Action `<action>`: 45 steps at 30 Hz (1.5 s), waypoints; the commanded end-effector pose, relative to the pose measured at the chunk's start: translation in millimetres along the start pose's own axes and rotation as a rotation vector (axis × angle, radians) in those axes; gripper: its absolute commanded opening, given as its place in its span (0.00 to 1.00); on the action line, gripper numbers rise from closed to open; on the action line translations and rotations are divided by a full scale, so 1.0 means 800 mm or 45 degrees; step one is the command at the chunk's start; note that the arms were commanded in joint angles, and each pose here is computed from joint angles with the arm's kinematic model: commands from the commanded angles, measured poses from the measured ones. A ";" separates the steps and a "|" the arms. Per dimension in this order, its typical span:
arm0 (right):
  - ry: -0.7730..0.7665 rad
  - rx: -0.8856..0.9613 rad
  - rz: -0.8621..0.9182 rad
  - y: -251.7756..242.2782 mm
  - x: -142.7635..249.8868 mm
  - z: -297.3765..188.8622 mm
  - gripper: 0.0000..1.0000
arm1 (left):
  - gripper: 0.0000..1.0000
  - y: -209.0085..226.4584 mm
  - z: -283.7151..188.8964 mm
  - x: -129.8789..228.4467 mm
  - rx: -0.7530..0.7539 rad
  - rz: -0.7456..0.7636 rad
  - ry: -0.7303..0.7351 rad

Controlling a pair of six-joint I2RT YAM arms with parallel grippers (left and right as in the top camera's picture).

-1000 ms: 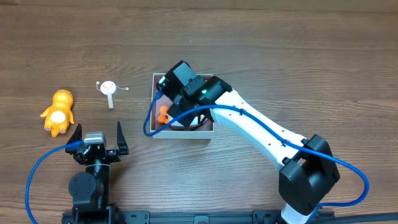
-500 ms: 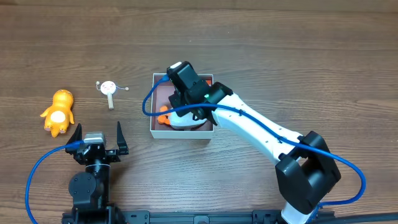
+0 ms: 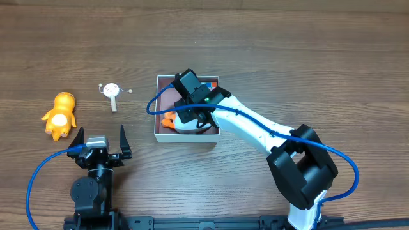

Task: Pack container
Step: 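Lower the penguin into the box and release it, then move the right gripper to the green spiky ball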

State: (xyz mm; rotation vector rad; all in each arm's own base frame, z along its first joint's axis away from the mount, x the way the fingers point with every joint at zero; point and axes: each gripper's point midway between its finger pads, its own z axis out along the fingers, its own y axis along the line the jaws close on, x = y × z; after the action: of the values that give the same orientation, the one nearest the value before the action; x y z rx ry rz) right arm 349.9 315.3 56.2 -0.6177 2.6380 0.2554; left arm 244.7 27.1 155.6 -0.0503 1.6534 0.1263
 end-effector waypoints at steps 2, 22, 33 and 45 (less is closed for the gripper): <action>0.021 -0.087 -0.015 0.014 0.004 -0.001 0.09 | 1.00 -0.003 0.000 0.000 0.016 -0.008 -0.006; -0.095 -0.333 -0.171 0.066 -0.064 -0.092 0.08 | 1.00 -0.003 0.000 0.000 0.016 -0.008 -0.006; -0.274 0.227 0.124 -0.037 -0.108 -0.311 0.15 | 1.00 -0.003 0.000 0.000 0.016 -0.008 -0.006; -0.181 0.551 0.398 -0.130 -0.021 -0.396 0.20 | 1.00 -0.003 0.000 0.000 0.016 -0.008 -0.006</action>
State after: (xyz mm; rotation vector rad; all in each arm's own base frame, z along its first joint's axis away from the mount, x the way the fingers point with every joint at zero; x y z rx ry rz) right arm 297.5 161.1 320.6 -0.1690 2.5770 -0.2056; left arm 244.8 27.1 155.5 -0.0503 1.6537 0.1262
